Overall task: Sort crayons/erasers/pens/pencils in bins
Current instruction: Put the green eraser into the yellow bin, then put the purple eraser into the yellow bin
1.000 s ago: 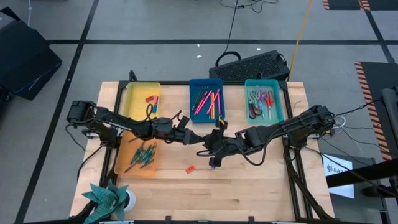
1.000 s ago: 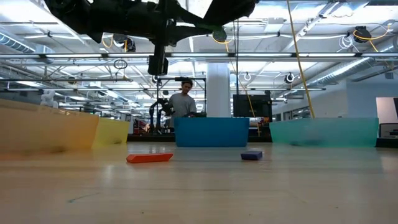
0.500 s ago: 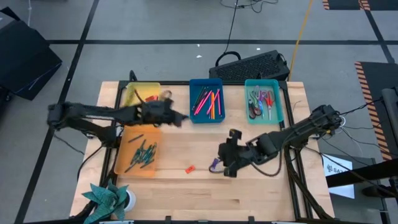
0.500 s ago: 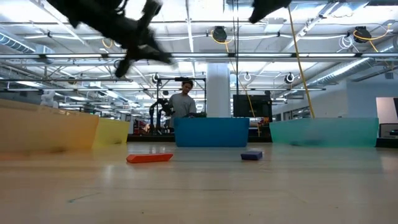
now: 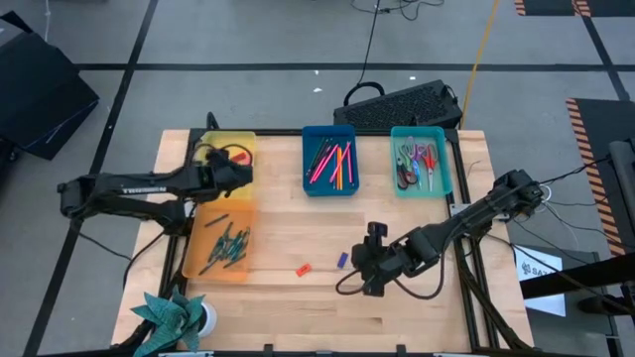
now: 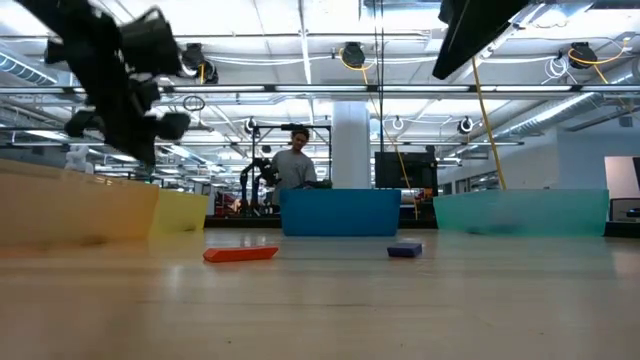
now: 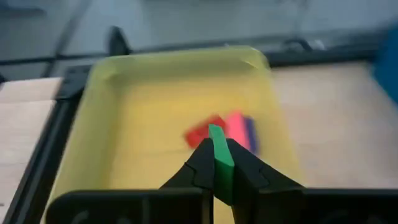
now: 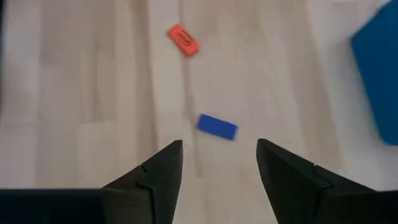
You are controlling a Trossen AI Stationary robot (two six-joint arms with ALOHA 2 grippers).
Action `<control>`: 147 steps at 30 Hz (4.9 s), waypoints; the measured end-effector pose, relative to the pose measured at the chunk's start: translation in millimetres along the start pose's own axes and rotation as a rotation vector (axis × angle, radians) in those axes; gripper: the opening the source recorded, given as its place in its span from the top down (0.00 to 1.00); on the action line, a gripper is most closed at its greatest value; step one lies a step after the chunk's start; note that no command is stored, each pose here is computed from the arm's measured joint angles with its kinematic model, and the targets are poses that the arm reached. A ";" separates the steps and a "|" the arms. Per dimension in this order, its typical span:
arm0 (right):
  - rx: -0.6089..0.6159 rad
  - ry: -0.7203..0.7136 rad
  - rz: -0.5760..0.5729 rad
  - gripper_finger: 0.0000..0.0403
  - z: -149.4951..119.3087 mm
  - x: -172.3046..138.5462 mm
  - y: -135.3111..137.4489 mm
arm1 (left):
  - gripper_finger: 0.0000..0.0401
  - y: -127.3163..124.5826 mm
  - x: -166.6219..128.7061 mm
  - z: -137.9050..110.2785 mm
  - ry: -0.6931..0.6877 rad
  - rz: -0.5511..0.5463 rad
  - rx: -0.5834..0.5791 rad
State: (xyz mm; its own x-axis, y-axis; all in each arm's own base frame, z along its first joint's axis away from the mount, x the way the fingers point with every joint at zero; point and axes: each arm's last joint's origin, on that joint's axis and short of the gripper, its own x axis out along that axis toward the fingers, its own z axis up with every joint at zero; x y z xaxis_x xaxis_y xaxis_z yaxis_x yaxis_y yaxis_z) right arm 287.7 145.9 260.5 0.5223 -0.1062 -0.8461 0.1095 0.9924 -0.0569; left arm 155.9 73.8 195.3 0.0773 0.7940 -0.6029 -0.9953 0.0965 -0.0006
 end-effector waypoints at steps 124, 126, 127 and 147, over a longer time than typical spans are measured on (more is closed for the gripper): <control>-0.146 -0.423 -0.052 0.84 26.3 29.6 -92.6 | 0.23 -123.5 -81.1 -41.8 0.285 -1.175 -0.468; -0.134 -0.410 -0.060 0.84 25.2 30.7 -93.2 | 0.28 -130.2 -80.4 -39.9 0.249 -1.191 -0.464; -0.125 -0.411 -0.076 0.84 25.3 30.7 -94.0 | 0.31 -134.1 -80.1 -38.1 0.241 -1.195 -0.467; -0.135 -0.404 -0.135 0.84 24.9 30.6 -96.5 | 0.61 -174.3 -74.6 -42.4 0.365 -1.213 -0.493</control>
State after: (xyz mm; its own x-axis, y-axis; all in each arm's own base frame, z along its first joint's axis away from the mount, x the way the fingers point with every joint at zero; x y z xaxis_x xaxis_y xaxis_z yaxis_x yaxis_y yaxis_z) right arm 314.1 45.3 253.3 0.8026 -0.2244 -0.5527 0.1019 0.9645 -0.2436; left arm 321.1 -27.7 206.6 0.9688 0.1538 -0.1942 -0.2357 0.3313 -0.9136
